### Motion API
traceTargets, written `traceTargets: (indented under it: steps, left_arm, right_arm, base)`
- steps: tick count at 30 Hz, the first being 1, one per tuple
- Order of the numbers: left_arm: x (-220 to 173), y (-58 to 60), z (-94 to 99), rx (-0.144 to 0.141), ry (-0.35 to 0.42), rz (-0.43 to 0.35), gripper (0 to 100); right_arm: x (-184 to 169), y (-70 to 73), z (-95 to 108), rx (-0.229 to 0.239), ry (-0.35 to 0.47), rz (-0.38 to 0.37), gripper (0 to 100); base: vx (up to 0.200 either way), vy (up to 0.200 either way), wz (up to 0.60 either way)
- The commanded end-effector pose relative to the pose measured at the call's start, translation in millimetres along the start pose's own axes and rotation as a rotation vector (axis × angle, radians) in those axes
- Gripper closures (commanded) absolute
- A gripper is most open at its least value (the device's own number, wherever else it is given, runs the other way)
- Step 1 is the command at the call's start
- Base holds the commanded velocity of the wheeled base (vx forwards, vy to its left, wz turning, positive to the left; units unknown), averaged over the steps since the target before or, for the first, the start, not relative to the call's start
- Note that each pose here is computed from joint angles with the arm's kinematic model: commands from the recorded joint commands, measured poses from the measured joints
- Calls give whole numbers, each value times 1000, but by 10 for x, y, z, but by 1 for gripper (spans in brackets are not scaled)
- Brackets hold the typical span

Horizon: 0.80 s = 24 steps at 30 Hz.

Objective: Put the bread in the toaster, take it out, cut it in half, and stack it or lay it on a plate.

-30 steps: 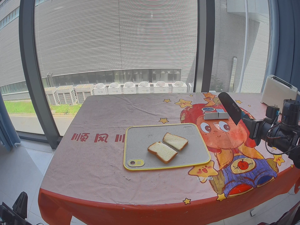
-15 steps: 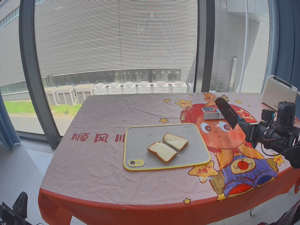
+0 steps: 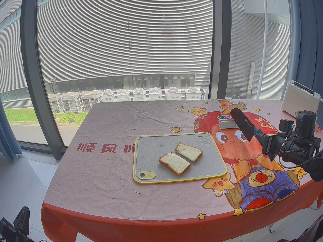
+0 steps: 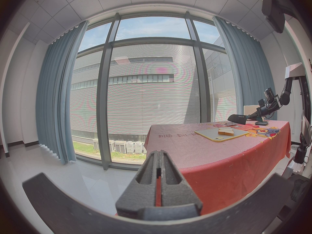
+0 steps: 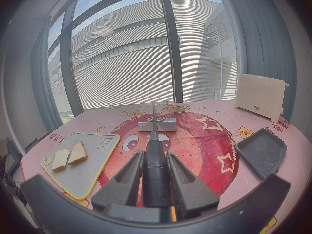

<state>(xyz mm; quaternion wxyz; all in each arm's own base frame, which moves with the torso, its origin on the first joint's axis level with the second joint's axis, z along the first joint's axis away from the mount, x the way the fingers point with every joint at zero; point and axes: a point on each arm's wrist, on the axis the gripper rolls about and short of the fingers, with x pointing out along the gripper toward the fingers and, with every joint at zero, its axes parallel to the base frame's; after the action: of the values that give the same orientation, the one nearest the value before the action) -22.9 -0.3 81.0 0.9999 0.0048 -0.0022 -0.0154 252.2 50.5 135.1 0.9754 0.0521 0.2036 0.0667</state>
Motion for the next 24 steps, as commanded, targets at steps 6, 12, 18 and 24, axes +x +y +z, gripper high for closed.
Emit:
traceTargets:
  steps: [6,12,18,24]
  left_arm:
    - [1,0,-52,1,1,0,100]
    - [0,0,-52,0,1,-1,100]
    - [1,0,-52,0,1,0,100]
    - [0,0,-52,0,1,-1,100]
  right_arm:
    - [31,0,-13,5,8,-2,100]
    - [34,7,-17,5,10,1,100]
    - [80,22,-61,3,32,4,100]
    - [106,23,-90,2,46,2,100]
  base:
    - [0,0,0]
    - [0,0,0]
    - [0,0,0]
    - [0,0,0]
